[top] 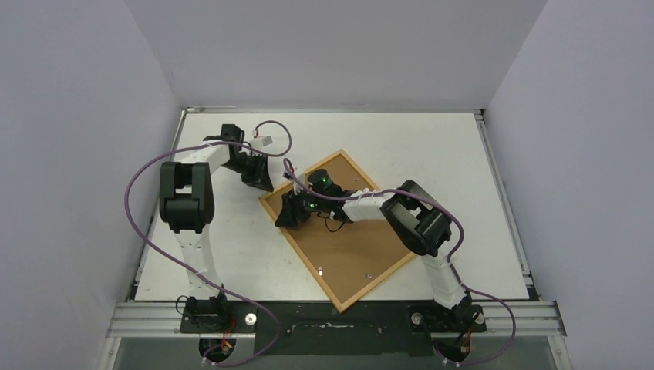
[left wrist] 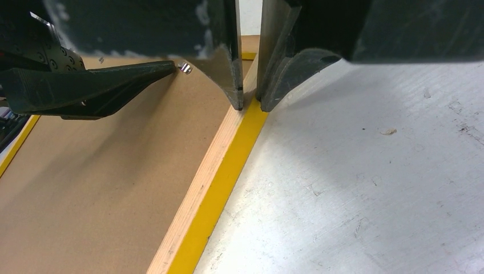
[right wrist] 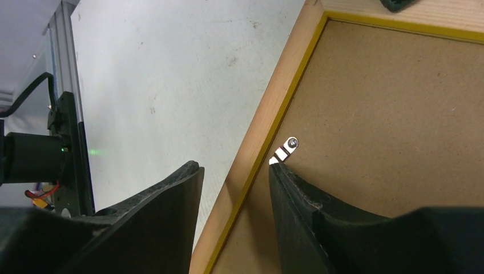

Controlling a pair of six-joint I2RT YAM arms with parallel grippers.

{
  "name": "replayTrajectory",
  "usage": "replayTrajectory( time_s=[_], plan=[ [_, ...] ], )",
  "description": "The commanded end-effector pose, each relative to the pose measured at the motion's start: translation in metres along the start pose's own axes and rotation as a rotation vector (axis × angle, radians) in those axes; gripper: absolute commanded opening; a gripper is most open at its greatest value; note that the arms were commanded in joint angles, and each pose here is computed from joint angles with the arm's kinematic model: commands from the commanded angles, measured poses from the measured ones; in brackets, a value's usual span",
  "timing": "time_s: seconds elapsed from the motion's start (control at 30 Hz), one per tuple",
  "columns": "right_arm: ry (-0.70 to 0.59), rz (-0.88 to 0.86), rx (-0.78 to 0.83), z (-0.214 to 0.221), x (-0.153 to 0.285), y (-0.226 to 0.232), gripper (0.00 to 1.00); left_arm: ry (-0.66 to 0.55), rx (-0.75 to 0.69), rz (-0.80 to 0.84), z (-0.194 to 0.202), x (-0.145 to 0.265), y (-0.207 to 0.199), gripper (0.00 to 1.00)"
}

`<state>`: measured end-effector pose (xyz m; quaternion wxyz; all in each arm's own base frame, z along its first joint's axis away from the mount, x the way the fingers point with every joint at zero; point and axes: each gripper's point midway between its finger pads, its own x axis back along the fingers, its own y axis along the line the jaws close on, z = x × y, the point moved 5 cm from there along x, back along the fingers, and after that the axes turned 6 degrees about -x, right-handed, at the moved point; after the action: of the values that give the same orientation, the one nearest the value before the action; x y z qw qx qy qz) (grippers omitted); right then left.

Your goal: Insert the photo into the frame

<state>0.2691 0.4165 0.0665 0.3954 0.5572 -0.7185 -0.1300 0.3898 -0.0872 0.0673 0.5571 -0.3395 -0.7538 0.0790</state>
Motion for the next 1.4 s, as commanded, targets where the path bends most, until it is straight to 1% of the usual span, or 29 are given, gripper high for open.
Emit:
replayTrajectory(
  time_s=[0.0,0.2,0.8,1.37],
  plan=[
    [-0.055,-0.021,-0.074,-0.011,0.007,0.012,0.48,0.014,-0.027,-0.011,0.0,0.002,-0.011,0.11],
    [-0.07,-0.007,-0.109,-0.011,0.004,0.01,0.48,0.01,-0.028,0.004,0.001,0.007,-0.017,0.12],
    [-0.062,0.015,-0.105,-0.011,-0.011,0.012,0.48,0.037,-0.009,0.015,0.015,0.002,-0.017,0.12],
    [-0.129,0.024,-0.126,-0.021,-0.019,0.011,0.48,0.034,-0.014,0.019,0.014,0.003,-0.018,0.11]
  ],
)
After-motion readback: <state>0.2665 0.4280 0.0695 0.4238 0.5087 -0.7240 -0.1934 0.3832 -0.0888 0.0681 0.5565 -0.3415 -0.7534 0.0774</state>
